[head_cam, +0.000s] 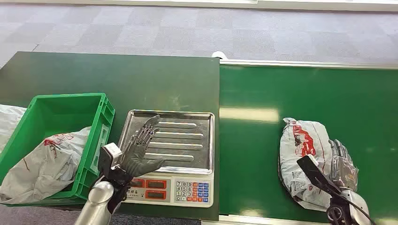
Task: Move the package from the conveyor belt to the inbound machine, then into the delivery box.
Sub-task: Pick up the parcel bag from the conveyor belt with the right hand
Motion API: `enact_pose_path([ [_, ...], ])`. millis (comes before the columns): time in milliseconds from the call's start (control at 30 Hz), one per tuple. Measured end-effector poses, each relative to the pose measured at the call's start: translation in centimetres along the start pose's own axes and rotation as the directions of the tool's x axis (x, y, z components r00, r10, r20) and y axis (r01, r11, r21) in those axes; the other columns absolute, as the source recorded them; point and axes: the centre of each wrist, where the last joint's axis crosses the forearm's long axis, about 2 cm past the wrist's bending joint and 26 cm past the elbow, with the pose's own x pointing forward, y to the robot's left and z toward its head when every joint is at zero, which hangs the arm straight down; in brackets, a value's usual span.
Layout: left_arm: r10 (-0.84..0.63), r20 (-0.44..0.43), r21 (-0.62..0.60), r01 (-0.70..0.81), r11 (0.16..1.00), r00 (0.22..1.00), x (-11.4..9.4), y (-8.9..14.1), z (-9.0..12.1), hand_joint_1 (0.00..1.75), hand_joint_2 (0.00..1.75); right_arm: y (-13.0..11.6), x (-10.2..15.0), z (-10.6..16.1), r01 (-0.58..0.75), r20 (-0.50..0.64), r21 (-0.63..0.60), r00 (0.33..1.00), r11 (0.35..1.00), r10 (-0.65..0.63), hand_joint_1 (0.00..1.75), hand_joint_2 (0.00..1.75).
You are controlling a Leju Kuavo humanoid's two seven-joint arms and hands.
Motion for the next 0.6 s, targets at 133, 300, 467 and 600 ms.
enact_pose_path([
  [133, -0.005, 0.002, 0.008, 0.005, 1.0, 1.0, 0.1, 0.2, 0.1, 0.0, 1.75, 0.3, -0.3, -0.4, -0.017, -0.035, 0.094, 0.999, 0.995, 0.02, 0.0, 1.75],
  [300, -0.016, -0.004, 0.024, 0.016, 1.0, 1.0, 0.3, 0.3, 0.6, 0.0, 1.75, 0.6, -0.3, -1.1, -0.043, -0.038, 0.218, 0.998, 0.975, 0.053, 0.0, 1.75],
  [467, -0.02, -0.007, 0.033, 0.02, 0.999, 1.0, 0.3, 0.4, 1.1, 0.0, 1.75, 0.5, -0.1, -1.6, -0.057, -0.029, 0.254, 0.997, 0.966, 0.066, 0.0, 1.75],
  [600, -0.021, -0.008, 0.037, 0.021, 0.999, 1.0, 0.3, 0.4, 1.3, 0.0, 1.75, 0.6, -0.1, -1.7, -0.059, -0.027, 0.262, 0.997, 0.963, 0.069, 0.0, 1.75],
])
